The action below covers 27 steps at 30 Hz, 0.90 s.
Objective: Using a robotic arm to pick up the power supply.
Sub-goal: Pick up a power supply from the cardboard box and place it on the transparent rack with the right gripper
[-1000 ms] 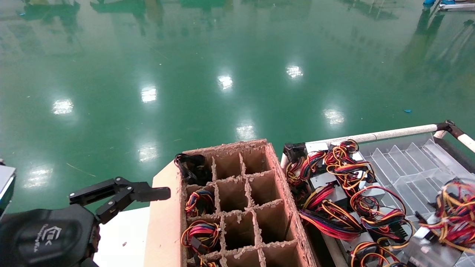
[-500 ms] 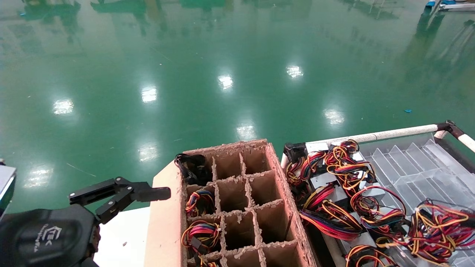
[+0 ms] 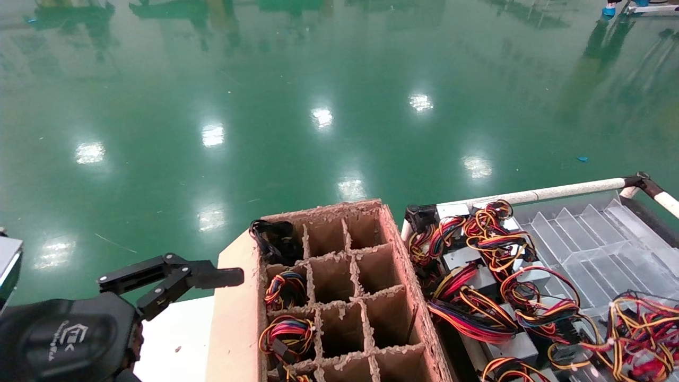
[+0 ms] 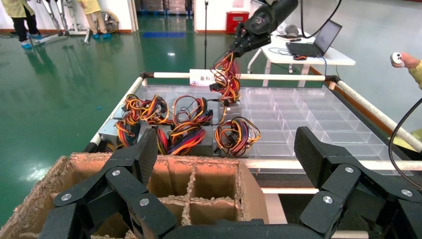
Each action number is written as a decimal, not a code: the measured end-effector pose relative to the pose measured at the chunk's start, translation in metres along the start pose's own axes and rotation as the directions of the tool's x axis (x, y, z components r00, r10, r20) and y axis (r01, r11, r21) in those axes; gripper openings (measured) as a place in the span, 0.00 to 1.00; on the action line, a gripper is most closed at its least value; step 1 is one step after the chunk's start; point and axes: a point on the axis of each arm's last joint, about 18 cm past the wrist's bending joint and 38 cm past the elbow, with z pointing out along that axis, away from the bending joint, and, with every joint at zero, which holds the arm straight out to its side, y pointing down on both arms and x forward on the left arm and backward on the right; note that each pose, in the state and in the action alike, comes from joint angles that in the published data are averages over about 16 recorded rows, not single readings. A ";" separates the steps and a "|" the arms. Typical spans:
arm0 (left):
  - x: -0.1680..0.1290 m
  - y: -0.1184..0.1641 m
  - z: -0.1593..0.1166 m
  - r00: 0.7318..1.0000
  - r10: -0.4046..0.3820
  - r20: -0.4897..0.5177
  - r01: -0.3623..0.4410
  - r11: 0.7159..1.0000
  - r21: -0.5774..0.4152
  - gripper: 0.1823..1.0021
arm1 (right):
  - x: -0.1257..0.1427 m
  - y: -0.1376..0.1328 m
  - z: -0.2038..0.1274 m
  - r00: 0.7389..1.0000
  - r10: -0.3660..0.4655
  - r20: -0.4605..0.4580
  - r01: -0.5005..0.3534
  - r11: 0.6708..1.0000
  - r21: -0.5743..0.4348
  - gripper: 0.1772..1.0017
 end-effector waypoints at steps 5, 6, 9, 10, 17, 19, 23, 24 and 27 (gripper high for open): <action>0.000 0.000 0.000 1.000 0.000 0.000 0.000 1.000 0.000 1.00 | 0.003 -0.002 0.000 1.000 -0.011 -0.007 0.011 1.000 0.000 0.02; 0.000 0.000 0.000 1.000 0.000 0.000 0.000 1.000 0.000 1.00 | 0.003 -0.002 0.000 1.000 -0.012 -0.008 0.012 1.000 0.000 0.02; 0.000 0.000 0.000 1.000 0.000 0.000 0.000 1.000 0.000 1.00 | 0.004 -0.003 0.001 1.000 -0.016 -0.006 0.016 1.000 -0.002 0.02; 0.000 0.000 0.000 1.000 0.000 0.000 0.000 1.000 0.000 1.00 | 0.004 -0.003 0.002 1.000 -0.017 -0.005 0.017 1.000 -0.004 0.02; 0.000 0.000 0.000 1.000 0.000 0.000 0.000 1.000 0.000 1.00 | 0.004 0.000 0.001 1.000 -0.019 -0.002 0.019 0.999 -0.028 0.02; 0.000 0.000 0.000 1.000 0.000 0.000 0.000 1.000 0.000 1.00 | 0.004 0.002 -0.001 1.000 -0.018 -0.005 0.018 0.999 -0.038 0.02; 0.000 0.000 0.000 1.000 0.000 0.000 0.000 1.000 0.000 1.00 | 0.004 0.006 -0.008 1.000 -0.015 -0.014 0.014 0.998 -0.061 0.02; 0.000 0.000 0.000 1.000 0.000 0.000 0.000 1.000 0.000 1.00 | 0.004 0.007 -0.010 1.000 -0.013 -0.017 0.012 0.998 -0.067 0.02; 0.000 0.000 0.000 1.000 0.000 0.000 0.000 1.000 0.000 1.00 | 0.003 0.011 -0.017 1.000 -0.009 -0.028 0.007 0.996 -0.086 0.02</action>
